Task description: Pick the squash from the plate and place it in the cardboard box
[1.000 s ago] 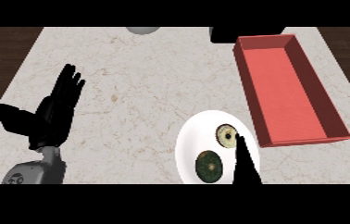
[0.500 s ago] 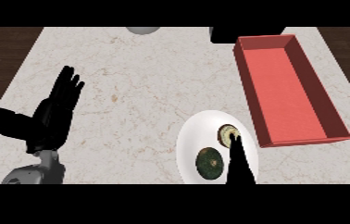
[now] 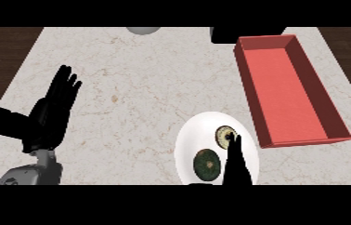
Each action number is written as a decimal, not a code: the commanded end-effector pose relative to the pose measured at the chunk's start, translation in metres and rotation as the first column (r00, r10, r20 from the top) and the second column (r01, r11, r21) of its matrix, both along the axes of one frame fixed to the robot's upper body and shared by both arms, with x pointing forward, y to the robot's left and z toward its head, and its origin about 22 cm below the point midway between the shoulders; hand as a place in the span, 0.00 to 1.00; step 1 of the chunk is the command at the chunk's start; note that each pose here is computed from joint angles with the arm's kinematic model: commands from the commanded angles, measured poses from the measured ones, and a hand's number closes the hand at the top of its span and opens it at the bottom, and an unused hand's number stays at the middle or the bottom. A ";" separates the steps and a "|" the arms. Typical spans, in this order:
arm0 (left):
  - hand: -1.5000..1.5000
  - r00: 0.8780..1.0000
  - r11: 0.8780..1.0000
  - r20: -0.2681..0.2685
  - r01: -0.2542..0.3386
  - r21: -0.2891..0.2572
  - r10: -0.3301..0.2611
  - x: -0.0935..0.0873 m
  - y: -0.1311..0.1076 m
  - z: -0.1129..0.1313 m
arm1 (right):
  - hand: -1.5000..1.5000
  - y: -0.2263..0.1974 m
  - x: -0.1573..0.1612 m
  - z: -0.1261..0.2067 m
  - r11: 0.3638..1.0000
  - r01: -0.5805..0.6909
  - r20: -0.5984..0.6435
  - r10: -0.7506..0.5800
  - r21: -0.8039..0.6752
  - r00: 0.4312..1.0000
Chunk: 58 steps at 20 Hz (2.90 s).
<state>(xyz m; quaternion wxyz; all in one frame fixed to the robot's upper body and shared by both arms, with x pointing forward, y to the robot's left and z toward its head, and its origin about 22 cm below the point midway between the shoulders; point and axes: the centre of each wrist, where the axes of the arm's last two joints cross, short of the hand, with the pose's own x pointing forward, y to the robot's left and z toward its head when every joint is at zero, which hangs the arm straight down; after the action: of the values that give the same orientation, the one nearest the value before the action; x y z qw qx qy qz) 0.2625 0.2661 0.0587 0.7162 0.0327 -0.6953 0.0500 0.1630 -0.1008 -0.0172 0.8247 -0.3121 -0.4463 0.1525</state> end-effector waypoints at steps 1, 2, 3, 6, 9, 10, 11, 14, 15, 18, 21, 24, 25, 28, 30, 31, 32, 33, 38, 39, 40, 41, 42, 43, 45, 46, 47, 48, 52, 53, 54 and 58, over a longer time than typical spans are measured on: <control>0.50 1.000 1.000 -0.008 0.011 -0.029 -0.011 -0.012 -0.011 0.000 | 1.00 -0.003 0.003 0.007 1.000 -0.012 0.002 0.012 -0.018 1.000; 0.50 1.000 1.000 0.011 0.010 -0.008 -0.010 -0.008 0.004 -0.001 | 1.00 -0.002 0.002 0.007 1.000 0.000 -0.004 0.000 -0.024 1.000; 0.50 1.000 1.000 0.004 0.015 -0.003 -0.015 0.008 -0.005 -0.016 | 1.00 0.015 0.004 0.005 0.998 -0.044 0.018 0.045 -0.051 0.999; 0.50 1.000 1.000 0.008 -0.004 -0.007 0.004 -0.001 -0.021 0.005 | 1.00 -0.006 0.002 -0.018 0.988 -0.075 0.013 0.078 -0.134 0.997; 0.50 1.000 1.000 -0.002 0.012 -0.007 -0.012 0.001 -0.002 -0.014 | 1.00 0.007 0.002 -0.010 0.983 -0.071 0.037 0.079 -0.167 0.996; 0.50 1.000 1.000 0.003 0.003 0.000 -0.003 0.003 0.006 0.007 | 1.00 0.006 -0.002 0.005 0.982 -0.062 0.047 0.072 -0.177 0.996; 0.50 1.000 1.000 0.013 -0.005 -0.007 0.005 0.003 0.002 -0.005 | 1.00 -0.005 -0.001 0.004 0.984 -0.040 0.062 0.052 -0.173 0.997; 0.50 1.000 1.000 -0.008 -0.002 0.012 0.002 0.003 -0.003 -0.020 | 1.00 0.004 0.007 0.008 0.969 0.004 0.132 0.030 -0.248 0.991; 0.50 1.000 1.000 0.002 0.015 -0.005 -0.015 -0.002 -0.010 -0.002 | 1.00 0.029 0.028 0.008 0.950 -0.071 0.138 0.117 -0.303 0.983; 0.50 0.998 0.998 0.009 0.062 -0.007 -0.062 0.012 -0.023 -0.004 | 1.00 0.051 0.062 0.035 0.837 -0.285 0.100 0.371 -0.467 0.923; 0.50 0.996 0.996 0.015 0.088 -0.010 -0.087 0.012 -0.034 -0.002 | 1.00 0.071 0.082 0.040 0.704 -0.402 0.046 0.523 -0.585 0.851; 0.50 0.996 0.996 0.014 0.088 0.007 -0.088 0.013 -0.027 -0.002 | 1.00 0.093 0.114 0.082 0.660 -0.387 0.085 0.564 -0.644 0.821; 0.50 0.997 0.997 0.020 0.080 0.007 -0.080 0.017 -0.024 0.001 | 1.00 0.096 0.122 0.076 0.640 -0.407 0.065 0.581 -0.651 0.811; 0.50 0.997 0.998 0.031 0.067 0.001 -0.067 0.010 -0.021 0.004 | 1.00 0.118 0.131 0.106 0.578 -0.435 0.051 0.639 -0.691 0.768; 0.50 0.999 0.999 0.015 0.052 0.003 -0.052 0.013 -0.027 -0.013 | 1.00 0.132 0.133 0.124 0.578 -0.428 0.075 0.649 -0.695 0.757; 0.50 0.997 0.998 0.016 0.069 -0.006 -0.069 0.017 -0.013 0.011 | 1.00 0.139 0.124 0.133 0.599 -0.425 0.107 0.654 -0.679 0.749; 0.50 0.997 0.997 -0.016 0.080 0.004 -0.079 0.006 -0.022 -0.005 | 1.00 0.143 0.126 0.149 0.642 -0.406 0.160 0.638 -0.650 0.753; 0.50 0.998 0.998 0.008 0.058 -0.003 -0.058 0.011 -0.034 -0.008 | 1.00 0.142 0.133 0.154 0.699 -0.347 0.233 0.591 -0.626 0.772; 0.50 1.000 1.000 0.007 0.029 -0.009 -0.029 0.008 -0.015 -0.004 | 1.00 0.144 0.137 0.192 0.827 -0.132 0.427 0.411 -0.546 0.805; 0.50 0.999 0.999 0.016 0.033 -0.003 -0.033 0.010 -0.017 -0.004 | 1.00 0.146 0.139 0.203 0.840 -0.099 0.449 0.381 -0.534 0.808; 0.50 1.000 1.000 0.005 0.031 -0.005 -0.031 0.011 -0.015 0.000 | 1.00 0.144 0.149 0.207 0.841 -0.048 0.476 0.351 -0.539 0.807; 0.50 1.000 1.000 0.015 0.001 0.005 -0.001 0.011 -0.004 -0.002 | 1.00 0.138 0.156 0.201 0.834 -0.019 0.477 0.334 -0.552 0.813; 0.50 1.000 1.000 0.002 -0.018 0.006 0.018 0.009 0.001 -0.019 | 1.00 0.133 0.164 0.208 0.835 0.009 0.482 0.308 -0.550 0.820; 0.50 1.000 1.000 -0.002 0.013 -0.001 -0.013 0.001 -0.012 -0.016 | 1.00 0.135 0.162 0.212 0.841 0.040 0.497 0.280 -0.540 0.821; 0.50 1.000 1.000 0.000 0.006 -0.002 -0.006 -0.002 -0.004 -0.010 | 1.00 0.128 0.165 0.211 0.851 0.070 0.512 0.246 -0.520 0.823; 0.50 1.000 1.000 0.016 0.011 -0.012 -0.011 0.009 -0.013 -0.010 | 1.00 0.122 0.179 0.215 0.843 0.092 0.495 0.219 -0.529 0.841; 0.50 1.000 1.000 0.007 0.015 0.004 -0.016 0.010 -0.009 -0.009 | 1.00 0.113 0.182 0.221 0.853 0.110 0.502 0.192 -0.511 0.843; 0.50 1.000 1.000 -0.017 0.019 0.013 -0.019 0.007 -0.004 -0.010 | 1.00 0.108 0.185 0.213 0.854 0.111 0.497 0.186 -0.509 0.848; 0.50 1.000 1.000 0.001 0.002 -0.010 -0.002 0.006 -0.002 -0.011 | 1.00 0.069 0.194 0.200 0.842 0.137 0.465 0.146 -0.522 0.873; 0.50 1.000 1.000 0.017 -0.002 -0.008 0.002 0.008 -0.005 -0.009 | 1.00 0.061 0.209 0.218 0.854 0.137 0.452 0.124 -0.502 0.883; 0.50 1.000 1.000 -0.011 0.006 -0.002 -0.006 0.001 -0.002 -0.007 | 1.00 0.061 0.200 0.226 0.855 0.137 0.465 0.133 -0.501 0.875; 0.50 1.000 1.000 0.001 -0.010 0.000 0.010 0.009 -0.008 -0.008 | 1.00 0.006 0.229 0.203 0.786 0.233 0.486 0.096 -0.573 0.869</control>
<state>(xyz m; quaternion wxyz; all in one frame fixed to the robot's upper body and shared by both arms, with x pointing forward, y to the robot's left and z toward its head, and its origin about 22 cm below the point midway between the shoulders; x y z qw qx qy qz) 0.2645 0.2609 0.0553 0.7157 0.0331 -0.6958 0.0511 0.3772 -0.0625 0.1839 0.5366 -0.5708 -0.5878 0.2019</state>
